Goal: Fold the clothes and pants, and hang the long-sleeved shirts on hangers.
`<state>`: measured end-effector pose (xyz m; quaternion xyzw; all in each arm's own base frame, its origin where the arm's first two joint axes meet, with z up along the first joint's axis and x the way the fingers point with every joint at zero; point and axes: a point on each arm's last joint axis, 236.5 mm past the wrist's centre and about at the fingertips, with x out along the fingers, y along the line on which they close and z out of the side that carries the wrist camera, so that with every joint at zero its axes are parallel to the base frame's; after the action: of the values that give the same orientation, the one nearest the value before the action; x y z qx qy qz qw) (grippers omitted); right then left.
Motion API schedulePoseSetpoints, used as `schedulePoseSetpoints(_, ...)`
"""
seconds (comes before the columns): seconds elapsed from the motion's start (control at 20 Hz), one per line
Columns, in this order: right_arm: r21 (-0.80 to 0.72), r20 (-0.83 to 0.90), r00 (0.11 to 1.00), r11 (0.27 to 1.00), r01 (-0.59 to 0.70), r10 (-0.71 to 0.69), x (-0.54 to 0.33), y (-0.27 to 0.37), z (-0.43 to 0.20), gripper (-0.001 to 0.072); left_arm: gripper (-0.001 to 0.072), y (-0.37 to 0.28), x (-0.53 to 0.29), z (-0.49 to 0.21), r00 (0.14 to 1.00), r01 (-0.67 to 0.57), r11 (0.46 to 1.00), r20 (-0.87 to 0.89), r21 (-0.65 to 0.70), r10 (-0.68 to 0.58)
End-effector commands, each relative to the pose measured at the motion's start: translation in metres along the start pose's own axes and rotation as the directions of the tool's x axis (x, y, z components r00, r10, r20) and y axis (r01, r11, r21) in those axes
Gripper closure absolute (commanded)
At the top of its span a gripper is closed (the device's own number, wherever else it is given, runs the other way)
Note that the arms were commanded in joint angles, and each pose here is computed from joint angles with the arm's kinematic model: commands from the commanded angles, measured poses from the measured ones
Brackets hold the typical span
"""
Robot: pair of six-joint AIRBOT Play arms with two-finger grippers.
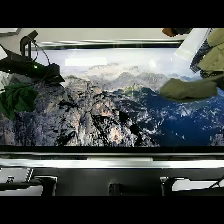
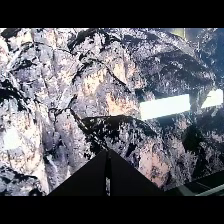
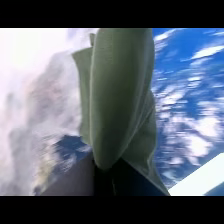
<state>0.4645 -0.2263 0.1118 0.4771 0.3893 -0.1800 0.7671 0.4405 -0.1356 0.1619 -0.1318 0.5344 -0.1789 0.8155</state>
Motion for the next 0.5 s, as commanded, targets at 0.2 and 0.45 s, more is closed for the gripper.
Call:
schedulePoseSetpoints(0.2,0.057,0.056,0.818,0.820,0.570,-0.573,-0.082,-0.154,0.016,0.0683,0.0689,0.000,0.000,-0.001,1.000,0.000,1.000,-0.003,0.003,0.000)
schedulePoseSetpoints(0.45,-0.006,-0.191,0.664,0.677,0.736,-0.723,-0.072,-0.224,-0.054,0.0682,0.0690,0.001,0.000,-0.006,1.000,-0.003,1.000,-0.026,0.003,0.003)
